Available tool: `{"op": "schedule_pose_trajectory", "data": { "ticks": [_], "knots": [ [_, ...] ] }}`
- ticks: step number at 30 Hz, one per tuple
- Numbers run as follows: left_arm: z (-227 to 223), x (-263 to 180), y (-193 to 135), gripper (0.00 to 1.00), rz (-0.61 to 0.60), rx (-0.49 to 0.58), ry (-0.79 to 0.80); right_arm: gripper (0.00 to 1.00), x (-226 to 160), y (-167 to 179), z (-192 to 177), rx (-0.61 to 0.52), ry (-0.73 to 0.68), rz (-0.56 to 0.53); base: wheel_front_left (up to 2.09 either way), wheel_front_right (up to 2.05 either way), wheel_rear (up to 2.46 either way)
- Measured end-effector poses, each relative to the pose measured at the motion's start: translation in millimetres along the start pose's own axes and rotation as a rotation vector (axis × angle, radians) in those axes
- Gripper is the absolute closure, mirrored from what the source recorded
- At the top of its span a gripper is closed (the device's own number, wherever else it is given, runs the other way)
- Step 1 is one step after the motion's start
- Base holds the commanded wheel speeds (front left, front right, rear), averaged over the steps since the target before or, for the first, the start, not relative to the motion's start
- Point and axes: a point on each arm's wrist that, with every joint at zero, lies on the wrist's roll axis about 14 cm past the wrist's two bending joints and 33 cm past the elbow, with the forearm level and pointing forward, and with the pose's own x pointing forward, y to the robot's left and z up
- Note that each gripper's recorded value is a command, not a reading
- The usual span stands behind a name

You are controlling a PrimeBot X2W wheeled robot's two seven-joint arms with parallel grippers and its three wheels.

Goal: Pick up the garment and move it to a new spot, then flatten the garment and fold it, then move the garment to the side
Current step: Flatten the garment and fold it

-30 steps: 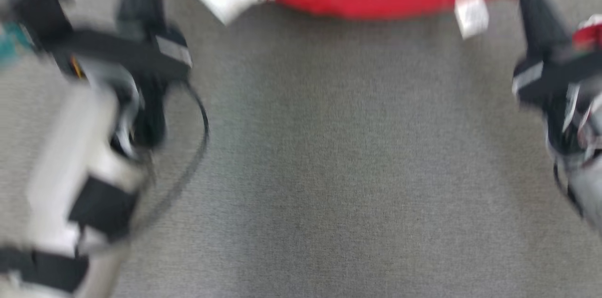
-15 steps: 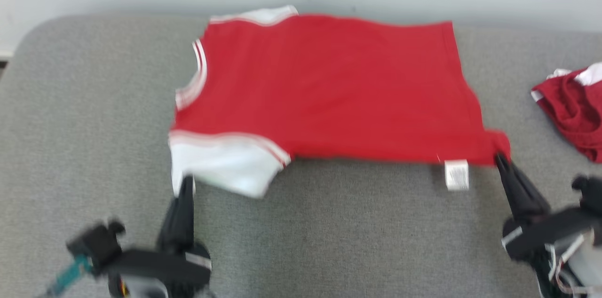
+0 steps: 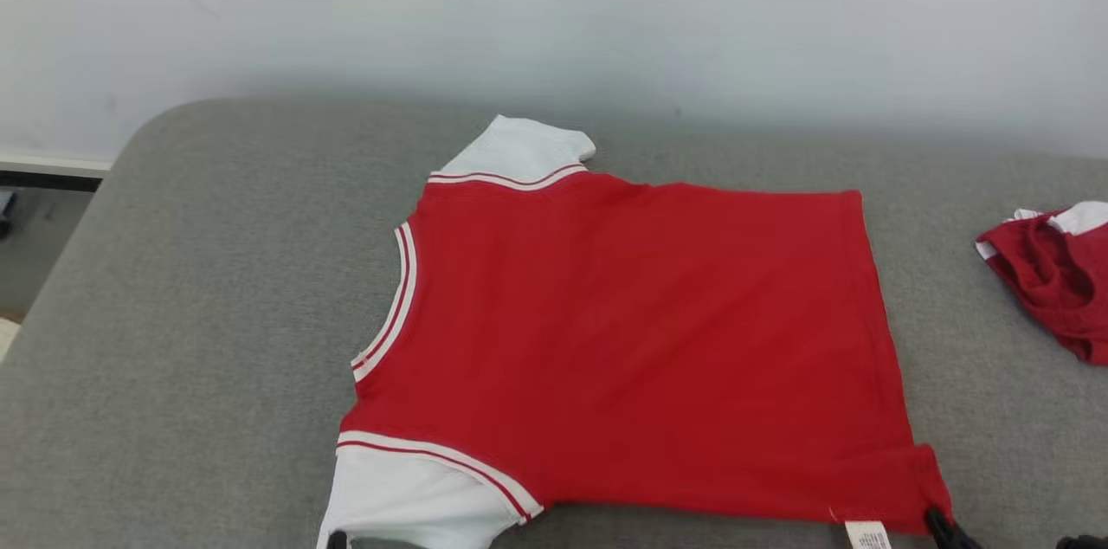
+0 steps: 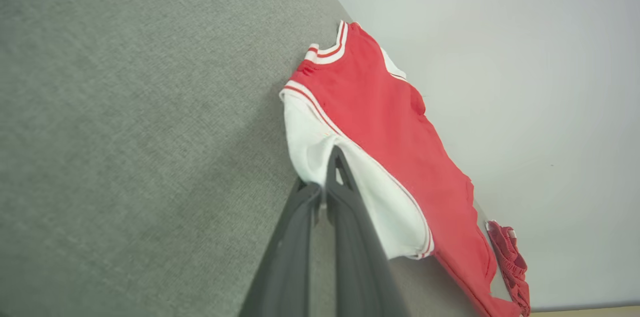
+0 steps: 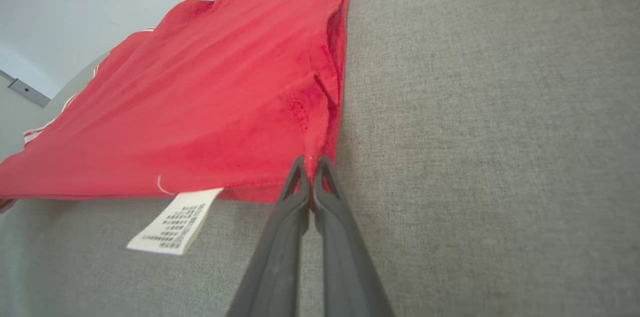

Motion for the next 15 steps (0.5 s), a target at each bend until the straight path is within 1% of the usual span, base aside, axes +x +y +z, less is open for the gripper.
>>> {"op": "schedule_pose_trajectory", "data": {
  "ticks": [2,4,9,13,15],
  "knots": [
    [-3.7,-9.4,5.3,1.0,0.02,-0.006,0.006,1.0,-5.5,1.2,-8.0,-0.002,0.027,0.001,0.0,0.0,0.0],
    [-8.3,-16.4,7.0,1.0,0.026,-0.005,0.017,1.0,-8.1,-0.8,-8.5,0.002,0.025,-0.009,0.0,0.0,0.0],
    [-9.3,-16.3,6.7,1.0,0.026,0.01,0.026,1.0,-10.6,10.8,-15.0,0.009,0.05,0.017,0.0,0.0,0.0],
    [-1.9,-3.7,-4.2,1.0,-0.015,0.047,0.012,1.0,-7.9,26.7,-2.9,0.01,0.009,0.063,0.0,0.0,0.0],
    [2.7,6.6,-15.7,1.0,-0.06,0.08,0.008,1.0,-7.1,28.8,5.4,0.011,-0.015,0.07,0.0,0.0,0.0]
  ]
}}
